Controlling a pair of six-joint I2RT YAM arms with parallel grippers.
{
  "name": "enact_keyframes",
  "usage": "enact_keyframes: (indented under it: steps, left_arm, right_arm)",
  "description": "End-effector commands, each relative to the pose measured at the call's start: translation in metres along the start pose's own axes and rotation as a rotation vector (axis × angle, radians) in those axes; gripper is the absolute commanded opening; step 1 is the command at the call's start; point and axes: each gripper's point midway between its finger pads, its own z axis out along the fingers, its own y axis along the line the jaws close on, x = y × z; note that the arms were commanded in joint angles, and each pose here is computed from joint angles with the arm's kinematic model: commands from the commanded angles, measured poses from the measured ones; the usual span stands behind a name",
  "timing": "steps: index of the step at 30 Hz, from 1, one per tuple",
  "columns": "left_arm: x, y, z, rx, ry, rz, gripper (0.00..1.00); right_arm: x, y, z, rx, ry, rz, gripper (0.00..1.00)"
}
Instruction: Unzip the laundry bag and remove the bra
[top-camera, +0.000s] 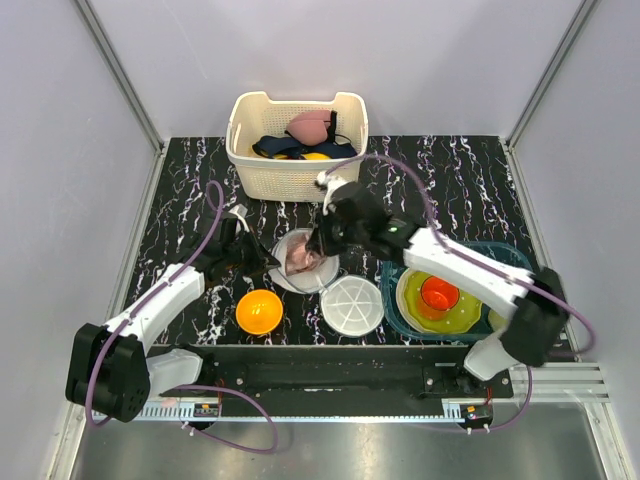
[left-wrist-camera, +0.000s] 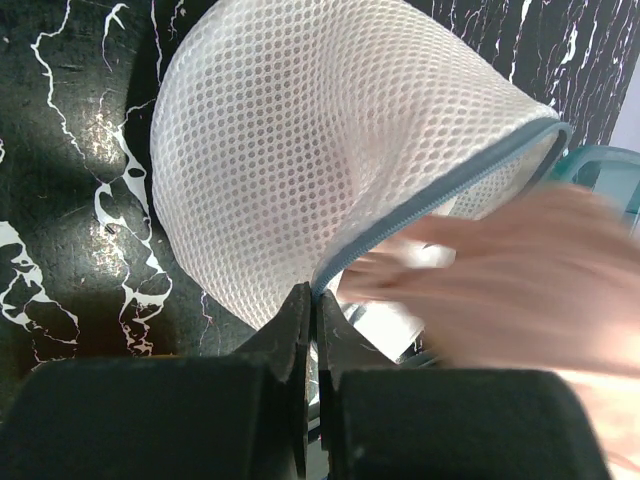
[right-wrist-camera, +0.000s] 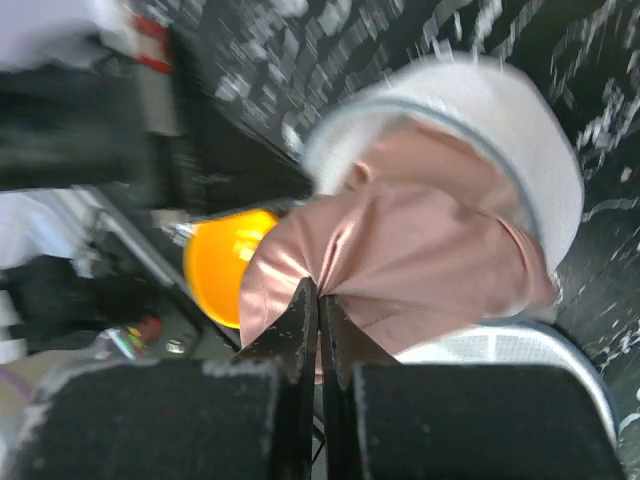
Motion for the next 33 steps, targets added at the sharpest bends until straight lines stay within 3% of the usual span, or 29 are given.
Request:
enact_keyframes:
  steps: [1, 7, 14, 21, 33]
  left_arm:
    - [-0.004, -0.002, 0.004, 0.019, -0.017, -0.006, 0.00]
    - [0.001, 0.002, 0.010, 0.012, 0.014, -0.024, 0.00]
    - [0.001, 0.001, 0.012, 0.016, 0.023, -0.028, 0.00]
    - [-0.003, 0.001, 0.010, -0.001, 0.010, -0.018, 0.00]
    - [-0.005, 0.000, 0.012, -0.014, 0.032, -0.021, 0.00]
  right_arm:
    - [-0.085, 0.045, -0.094, -0.069, -0.306, -0.058, 0.00]
    - [-0.163, 0.071, -0.169, -0.091, -0.529, -0.064, 0.00]
    - [-0.244, 0.053, -0.203, -0.038, -0.718, -0.056, 0.00]
    - [-0.314, -0.015, -0.183, 0.037, -0.768, 0.069, 0.00]
    - [-0.387, -0.046, -0.160, -0.043, -0.877, 0.185, 0.00]
